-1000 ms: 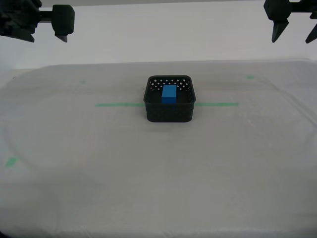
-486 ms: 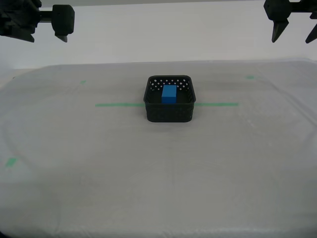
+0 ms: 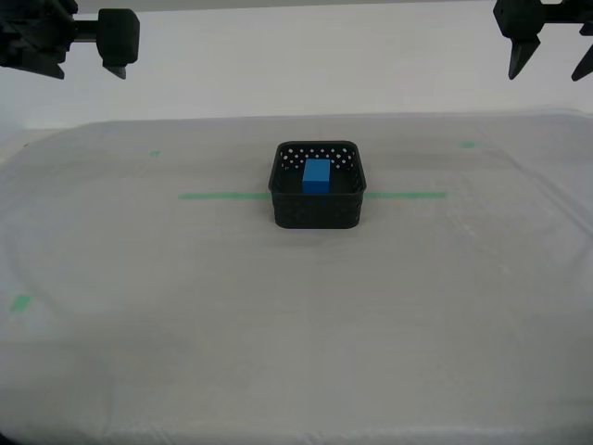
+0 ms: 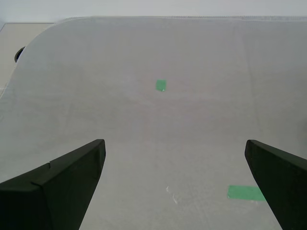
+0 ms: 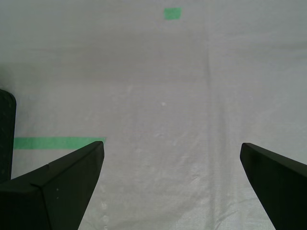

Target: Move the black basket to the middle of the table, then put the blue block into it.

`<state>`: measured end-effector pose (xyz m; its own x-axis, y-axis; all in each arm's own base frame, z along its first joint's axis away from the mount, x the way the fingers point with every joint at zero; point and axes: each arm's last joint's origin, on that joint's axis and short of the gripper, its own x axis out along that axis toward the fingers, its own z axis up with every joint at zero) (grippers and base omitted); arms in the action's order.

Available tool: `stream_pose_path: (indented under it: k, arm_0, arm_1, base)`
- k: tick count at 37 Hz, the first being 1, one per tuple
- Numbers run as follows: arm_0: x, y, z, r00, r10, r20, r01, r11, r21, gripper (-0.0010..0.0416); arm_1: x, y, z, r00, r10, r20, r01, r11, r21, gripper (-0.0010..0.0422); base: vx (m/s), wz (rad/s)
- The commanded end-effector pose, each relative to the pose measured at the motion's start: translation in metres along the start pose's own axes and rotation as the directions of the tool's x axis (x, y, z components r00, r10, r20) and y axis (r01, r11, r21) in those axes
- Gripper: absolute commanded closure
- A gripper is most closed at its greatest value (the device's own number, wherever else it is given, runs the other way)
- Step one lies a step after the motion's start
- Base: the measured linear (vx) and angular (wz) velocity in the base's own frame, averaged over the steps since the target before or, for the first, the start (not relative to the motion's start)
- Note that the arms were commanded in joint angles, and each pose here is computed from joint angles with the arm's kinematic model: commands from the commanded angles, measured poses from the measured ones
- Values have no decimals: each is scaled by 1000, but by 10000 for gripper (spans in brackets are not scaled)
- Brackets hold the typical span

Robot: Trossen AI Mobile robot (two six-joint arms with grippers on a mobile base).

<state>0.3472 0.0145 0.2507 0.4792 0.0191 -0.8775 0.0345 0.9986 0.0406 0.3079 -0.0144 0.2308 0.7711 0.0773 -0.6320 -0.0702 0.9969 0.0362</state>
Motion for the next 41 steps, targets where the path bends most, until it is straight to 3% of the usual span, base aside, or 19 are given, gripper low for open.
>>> stream_pose_path:
  k: [1, 41]
  arm_0:
    - [0, 0, 0, 1000, 0, 1, 0, 1000, -1, 7]
    - [0, 0, 0, 1000, 0, 1, 0, 1000, -1, 7]
  arm_1:
    - [0, 0, 1, 1000, 1, 4, -1, 1000, -2, 12]
    - [0, 0, 1, 1000, 1, 4, -1, 1000, -2, 12]
  base:
    - [0, 0]
    - [0, 0]
